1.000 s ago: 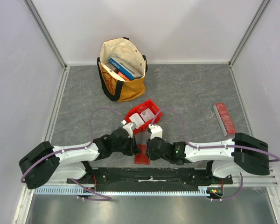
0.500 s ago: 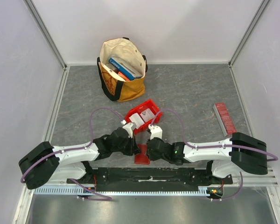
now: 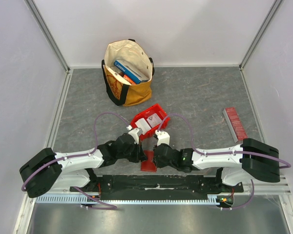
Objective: Put the credit cards into the card holder
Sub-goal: Close the card holder at the center of the board.
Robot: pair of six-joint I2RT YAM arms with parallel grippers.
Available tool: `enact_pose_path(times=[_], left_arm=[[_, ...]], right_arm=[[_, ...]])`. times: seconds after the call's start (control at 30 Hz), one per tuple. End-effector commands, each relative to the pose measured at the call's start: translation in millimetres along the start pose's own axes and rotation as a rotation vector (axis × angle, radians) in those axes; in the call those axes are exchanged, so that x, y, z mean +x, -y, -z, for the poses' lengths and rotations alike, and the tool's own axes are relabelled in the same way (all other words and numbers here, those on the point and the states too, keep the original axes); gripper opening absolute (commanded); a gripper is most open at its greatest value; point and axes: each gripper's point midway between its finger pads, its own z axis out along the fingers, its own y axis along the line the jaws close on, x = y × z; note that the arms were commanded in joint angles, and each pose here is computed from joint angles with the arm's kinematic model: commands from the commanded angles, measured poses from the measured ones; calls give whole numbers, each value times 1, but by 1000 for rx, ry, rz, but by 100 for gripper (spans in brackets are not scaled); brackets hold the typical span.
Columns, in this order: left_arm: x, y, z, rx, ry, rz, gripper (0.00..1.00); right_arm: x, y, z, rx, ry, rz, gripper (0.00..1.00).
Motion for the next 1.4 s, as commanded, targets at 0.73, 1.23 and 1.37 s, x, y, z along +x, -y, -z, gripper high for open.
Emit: enact_pose_path(times=[0.73, 1.23, 1.37], left_arm=[[1, 1, 1, 3, 6, 5, 13], [2, -1, 1, -2, 5, 5, 13], [1, -1, 1, -3, 8, 6, 13]], right_arm=[[-15, -18, -6, -1, 19, 32, 19], [16, -1, -9, 66, -97, 73, 7], [30, 4, -12, 87, -124, 91, 5]])
